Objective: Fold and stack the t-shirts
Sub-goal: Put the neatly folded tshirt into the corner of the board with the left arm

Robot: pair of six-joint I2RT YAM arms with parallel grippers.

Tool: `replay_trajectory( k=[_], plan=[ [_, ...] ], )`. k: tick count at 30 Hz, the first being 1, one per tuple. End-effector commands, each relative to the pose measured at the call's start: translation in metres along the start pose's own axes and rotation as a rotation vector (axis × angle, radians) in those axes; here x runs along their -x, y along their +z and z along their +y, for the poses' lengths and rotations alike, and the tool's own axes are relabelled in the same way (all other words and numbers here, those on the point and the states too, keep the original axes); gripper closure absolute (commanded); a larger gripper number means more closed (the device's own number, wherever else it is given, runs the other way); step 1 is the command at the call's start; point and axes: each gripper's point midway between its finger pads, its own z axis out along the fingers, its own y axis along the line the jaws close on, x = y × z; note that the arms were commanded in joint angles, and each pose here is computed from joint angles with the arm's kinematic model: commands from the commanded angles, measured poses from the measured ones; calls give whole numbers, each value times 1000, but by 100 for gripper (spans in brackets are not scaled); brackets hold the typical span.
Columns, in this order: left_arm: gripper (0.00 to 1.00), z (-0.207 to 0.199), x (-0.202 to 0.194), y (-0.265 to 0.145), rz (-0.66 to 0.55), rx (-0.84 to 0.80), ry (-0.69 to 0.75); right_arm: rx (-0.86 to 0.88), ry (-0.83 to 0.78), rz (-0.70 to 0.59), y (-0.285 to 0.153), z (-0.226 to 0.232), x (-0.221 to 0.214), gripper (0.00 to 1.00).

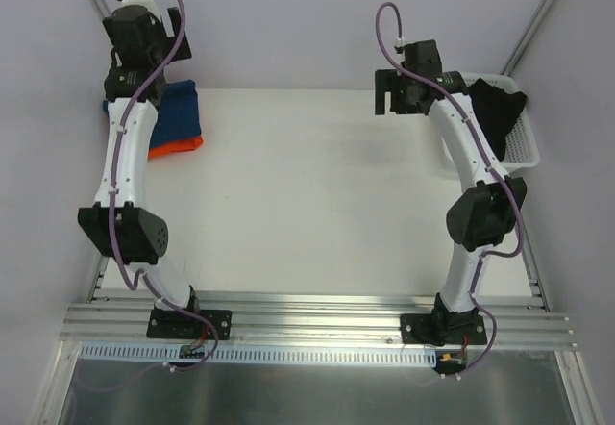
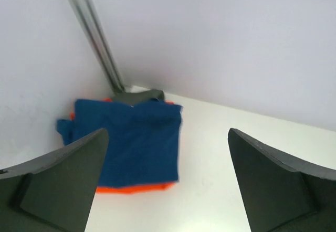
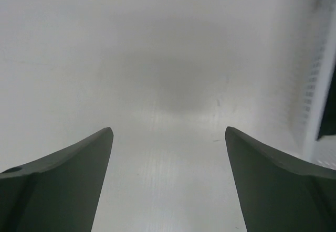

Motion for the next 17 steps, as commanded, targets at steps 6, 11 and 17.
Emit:
replay_trajectory(
  k=[6, 11, 17],
  plan=[
    [1, -69, -117, -55, 305, -278, -99, -380, -131, 112, -87, -71, -45, 0],
    [1, -82, -123, -77, 321, -363, -92, -383, -132, -15, -142, -73, -23, 1],
    [1, -80, -130, -71, 310, -400, 65, -279, -55, -76, -167, -69, -34, 0]
  ],
)
